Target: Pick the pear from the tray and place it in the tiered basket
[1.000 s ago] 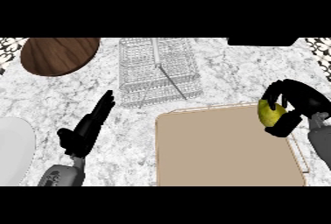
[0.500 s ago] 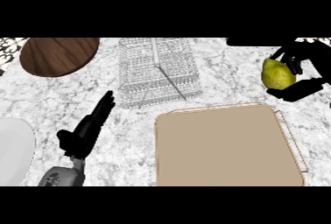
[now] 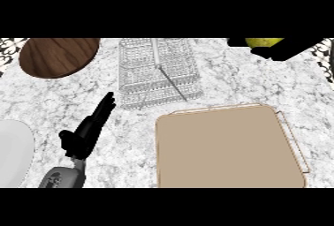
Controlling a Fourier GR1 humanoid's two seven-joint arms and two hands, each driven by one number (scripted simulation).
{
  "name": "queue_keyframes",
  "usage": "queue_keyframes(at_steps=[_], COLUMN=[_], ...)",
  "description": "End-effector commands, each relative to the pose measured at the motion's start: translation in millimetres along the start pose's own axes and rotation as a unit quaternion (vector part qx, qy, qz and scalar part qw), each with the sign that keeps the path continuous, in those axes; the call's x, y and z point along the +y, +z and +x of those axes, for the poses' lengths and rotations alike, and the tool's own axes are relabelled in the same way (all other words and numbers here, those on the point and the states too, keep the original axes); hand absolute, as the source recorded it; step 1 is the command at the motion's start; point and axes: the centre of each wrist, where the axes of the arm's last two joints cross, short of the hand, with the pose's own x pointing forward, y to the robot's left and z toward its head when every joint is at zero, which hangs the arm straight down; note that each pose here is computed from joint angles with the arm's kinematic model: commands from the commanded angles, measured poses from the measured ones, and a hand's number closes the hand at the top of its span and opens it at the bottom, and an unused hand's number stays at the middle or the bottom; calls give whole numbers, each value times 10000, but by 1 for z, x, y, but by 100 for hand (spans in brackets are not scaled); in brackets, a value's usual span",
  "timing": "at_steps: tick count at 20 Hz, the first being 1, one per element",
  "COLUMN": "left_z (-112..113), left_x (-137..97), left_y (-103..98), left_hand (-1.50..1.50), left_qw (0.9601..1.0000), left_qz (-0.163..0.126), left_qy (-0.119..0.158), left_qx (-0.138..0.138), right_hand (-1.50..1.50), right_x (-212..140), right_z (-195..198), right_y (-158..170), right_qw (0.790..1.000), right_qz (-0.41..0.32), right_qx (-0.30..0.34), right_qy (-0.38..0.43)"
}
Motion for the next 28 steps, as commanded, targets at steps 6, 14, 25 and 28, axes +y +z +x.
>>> queue_keyframes(at_steps=[6,14,25,28], left_z=[3,0,3,14], left_x=[2,-12,7,-4], left_y=[-8,4,-5,-14], left_hand=[0,0,0,0], left_qw=[10000,9999,9999,9997], left_qz=[-33,-111,-119,-230], left_qy=[41,59,43,16], left_qx=[-29,-17,-62,-68], right_hand=[150,150,150,150], right_x=[23,62,146,154], right_z=[109,156,164,170], right_y=[-62,-97,-116,-118], right_qw=[9996,9984,9958,9928], right_qz=[165,519,867,1077], right_qx=[53,164,95,102], right_qy=[-216,-150,-277,-514])
